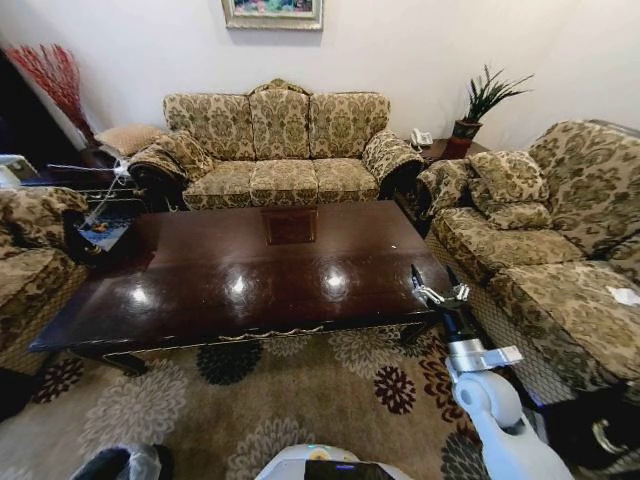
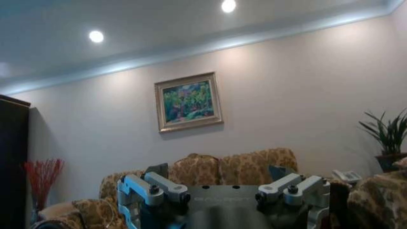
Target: Move to the front of the table and place the trash on the table into the trash bin.
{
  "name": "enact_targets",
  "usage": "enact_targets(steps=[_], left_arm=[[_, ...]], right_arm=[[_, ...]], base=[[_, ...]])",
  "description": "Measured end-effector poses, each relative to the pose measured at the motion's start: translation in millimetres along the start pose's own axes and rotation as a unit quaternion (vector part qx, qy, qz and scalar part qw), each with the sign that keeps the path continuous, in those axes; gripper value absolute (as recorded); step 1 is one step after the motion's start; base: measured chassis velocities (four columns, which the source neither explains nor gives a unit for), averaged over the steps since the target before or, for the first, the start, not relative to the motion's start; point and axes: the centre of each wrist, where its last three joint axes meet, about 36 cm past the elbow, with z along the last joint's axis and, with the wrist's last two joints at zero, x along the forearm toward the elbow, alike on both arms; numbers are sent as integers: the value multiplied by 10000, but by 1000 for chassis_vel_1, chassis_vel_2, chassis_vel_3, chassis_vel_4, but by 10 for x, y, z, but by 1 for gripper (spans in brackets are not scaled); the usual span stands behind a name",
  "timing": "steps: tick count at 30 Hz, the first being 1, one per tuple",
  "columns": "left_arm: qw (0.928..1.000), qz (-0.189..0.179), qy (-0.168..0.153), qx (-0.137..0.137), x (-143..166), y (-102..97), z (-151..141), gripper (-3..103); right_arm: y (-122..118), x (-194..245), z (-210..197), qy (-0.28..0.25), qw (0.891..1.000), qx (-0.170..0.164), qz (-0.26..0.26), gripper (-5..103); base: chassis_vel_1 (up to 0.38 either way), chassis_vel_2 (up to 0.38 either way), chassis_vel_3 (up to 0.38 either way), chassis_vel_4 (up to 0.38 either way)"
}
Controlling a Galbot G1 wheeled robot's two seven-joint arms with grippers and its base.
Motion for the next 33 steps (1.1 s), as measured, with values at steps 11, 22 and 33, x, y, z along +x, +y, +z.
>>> enact_targets(steps=[11,22,33], left_arm=[[9931,155,1027,547,258,261,389,100],[9800,761,-897,1607,396,378,443,100],[8810,3080,-3590,101,1077,-1041,-1172,100]], right_arm=[[-9,46,18,-21,10000,10,94,100],[-15,-37,-88,106,9998,59,135,100],[267,-238,-440,670,9972,276,186,100]], base=[[0,0,0,0],[0,0,0,0],[0,0,0,0]])
